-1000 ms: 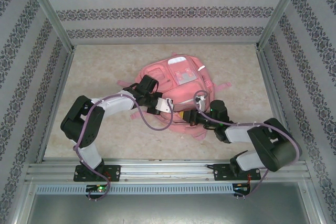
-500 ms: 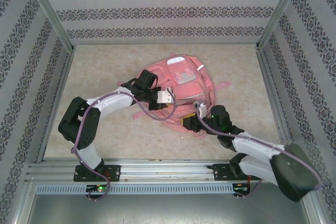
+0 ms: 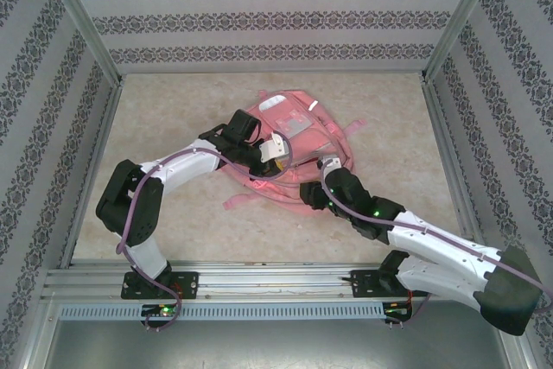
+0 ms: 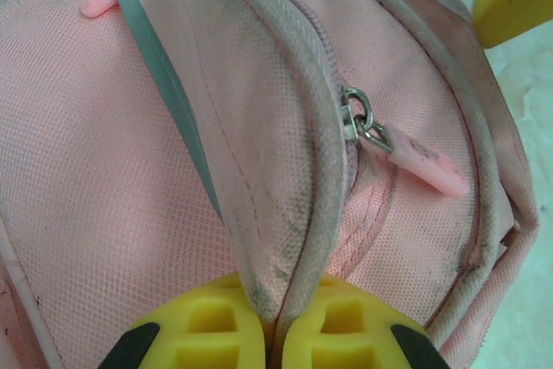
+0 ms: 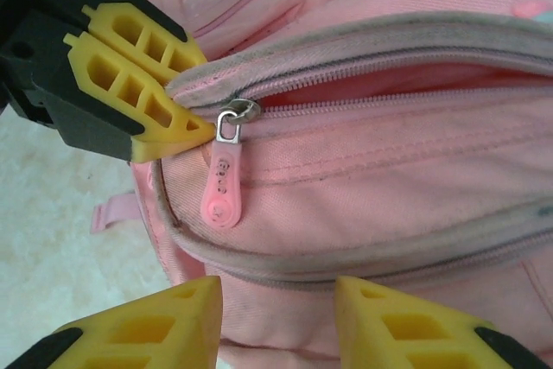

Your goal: Pack the student bag

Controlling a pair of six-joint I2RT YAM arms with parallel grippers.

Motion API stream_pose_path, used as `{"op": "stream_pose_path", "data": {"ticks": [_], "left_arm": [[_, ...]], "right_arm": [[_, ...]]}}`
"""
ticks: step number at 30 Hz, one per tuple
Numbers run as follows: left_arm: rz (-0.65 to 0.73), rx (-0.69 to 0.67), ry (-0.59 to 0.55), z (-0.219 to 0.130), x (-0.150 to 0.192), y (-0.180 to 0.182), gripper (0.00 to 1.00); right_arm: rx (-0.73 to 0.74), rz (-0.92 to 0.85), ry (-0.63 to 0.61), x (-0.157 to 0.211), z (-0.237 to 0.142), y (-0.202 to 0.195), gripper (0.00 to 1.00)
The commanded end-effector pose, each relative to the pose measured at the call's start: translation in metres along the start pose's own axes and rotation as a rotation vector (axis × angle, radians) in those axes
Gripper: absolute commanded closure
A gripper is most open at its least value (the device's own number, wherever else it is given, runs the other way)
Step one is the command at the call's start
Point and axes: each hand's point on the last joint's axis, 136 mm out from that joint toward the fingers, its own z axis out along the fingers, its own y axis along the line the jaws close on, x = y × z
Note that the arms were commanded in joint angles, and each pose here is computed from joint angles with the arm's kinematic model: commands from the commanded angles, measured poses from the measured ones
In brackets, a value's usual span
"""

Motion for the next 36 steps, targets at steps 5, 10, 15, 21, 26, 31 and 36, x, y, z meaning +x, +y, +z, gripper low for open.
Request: {"op": "stream_pose_path", "data": {"ticks": [5,10,15,21,26,31,36], "left_arm": [[-0.087,0.096,-0.051,-0.005,-0.017,-0.012,1.00],[-0.104,0.128,-0.051,-0.002,-0.017,-0.015,1.00],[-0.110,0.174,-0.078,-0.003,-0.023,-0.020,1.00],[-0.117,0.208,-0.094,-0.002,-0.026,-0.024,1.00],[-0.121,0.226,-0.093,-0.001,-0.027,-0.025,1.00],[-0.124,0.238,-0.094,0.000,-0.028,-0.026,1.00],[-0.123,0.240,-0.082,0.000,-0.027,-0.025,1.00]], "right_arm": [[0.128,0.053,0.258,0.001,-0.018,-0.005,0.59],[0.066,0.079,0.393,-0.006,-0.015,0.011,0.54],[0.034,0.106,0.464,-0.009,-0.002,0.018,0.52],[0.088,0.067,0.431,-0.024,0.012,0.018,0.51],[0.249,0.004,0.358,-0.028,0.022,-0.008,0.52],[0.316,-0.059,0.351,-0.025,0.021,-0.015,0.59],[0.351,-0.092,0.378,-0.020,0.016,-0.016,0.60]]}}
